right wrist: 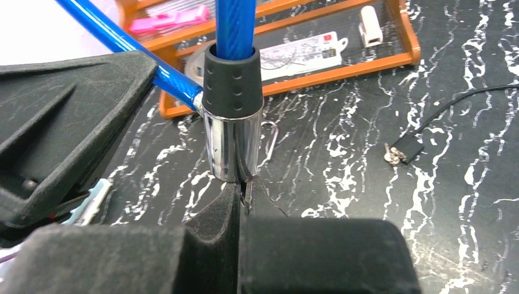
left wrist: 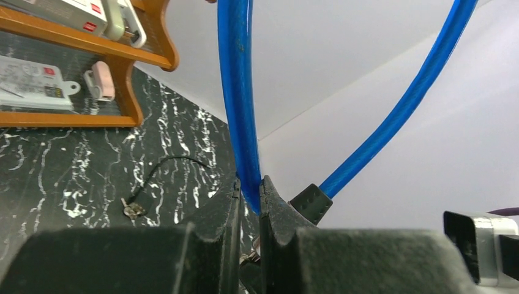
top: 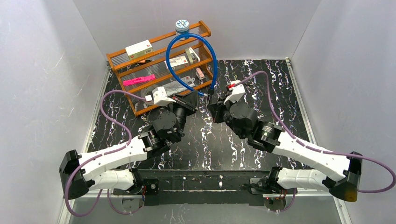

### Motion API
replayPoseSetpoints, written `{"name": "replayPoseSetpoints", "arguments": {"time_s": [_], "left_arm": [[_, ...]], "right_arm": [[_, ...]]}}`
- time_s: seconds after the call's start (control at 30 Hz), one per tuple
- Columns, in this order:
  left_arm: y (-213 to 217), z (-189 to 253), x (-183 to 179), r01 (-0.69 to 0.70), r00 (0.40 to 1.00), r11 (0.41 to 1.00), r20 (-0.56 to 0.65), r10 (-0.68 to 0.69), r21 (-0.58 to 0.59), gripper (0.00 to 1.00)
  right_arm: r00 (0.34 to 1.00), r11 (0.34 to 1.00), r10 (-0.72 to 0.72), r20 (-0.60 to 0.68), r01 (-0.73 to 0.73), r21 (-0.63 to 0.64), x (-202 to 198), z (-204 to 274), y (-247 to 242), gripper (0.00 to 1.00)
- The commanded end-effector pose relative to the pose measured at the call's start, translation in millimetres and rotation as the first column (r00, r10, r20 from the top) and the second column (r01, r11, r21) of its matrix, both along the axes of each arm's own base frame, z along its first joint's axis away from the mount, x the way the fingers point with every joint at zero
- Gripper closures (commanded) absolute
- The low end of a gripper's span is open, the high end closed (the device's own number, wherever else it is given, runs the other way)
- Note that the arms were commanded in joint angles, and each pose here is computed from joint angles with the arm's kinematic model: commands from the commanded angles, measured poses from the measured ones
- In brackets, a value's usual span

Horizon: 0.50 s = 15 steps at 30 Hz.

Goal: Unlock with the key

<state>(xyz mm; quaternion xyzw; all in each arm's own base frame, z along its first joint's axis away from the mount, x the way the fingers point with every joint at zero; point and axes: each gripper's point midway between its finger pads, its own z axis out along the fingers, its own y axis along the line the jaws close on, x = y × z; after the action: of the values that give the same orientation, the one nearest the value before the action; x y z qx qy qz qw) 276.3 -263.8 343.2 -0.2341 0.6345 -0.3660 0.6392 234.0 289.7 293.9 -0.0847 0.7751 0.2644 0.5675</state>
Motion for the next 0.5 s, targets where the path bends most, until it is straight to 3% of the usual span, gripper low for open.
{"name": "replayPoseSetpoints", "arguments": {"time_s": [0.0,0.07,0.33,0.47], "left_arm": [[27,40,-7,-0.046,0.997,0.99,0.061,0.055,-0.135,1.0],[27,44,-9,-0.031,0.997,0.985,0.062,0.043,-0.171,1.0],[20,46,-7,-0.031,0.999,0.969,-0.024,0.026,-0.244,1.0],[18,36,-7,-0.036,0.998,0.969,-0.056,0.023,-0.246,1.0]], "right_arm": [[1.0,0.995,-0.011,0.024,0.009,0.095,-5,20,-19,0.92],[1.0,0.988,0.013,0.011,-0.015,0.157,-12,26,-17,0.8],[0.986,0.941,0.137,-0.097,-0.099,0.323,-37,21,-4,0.57],[0.977,0.9,0.135,-0.165,-0.051,0.433,-43,21,-7,0.31]]}}
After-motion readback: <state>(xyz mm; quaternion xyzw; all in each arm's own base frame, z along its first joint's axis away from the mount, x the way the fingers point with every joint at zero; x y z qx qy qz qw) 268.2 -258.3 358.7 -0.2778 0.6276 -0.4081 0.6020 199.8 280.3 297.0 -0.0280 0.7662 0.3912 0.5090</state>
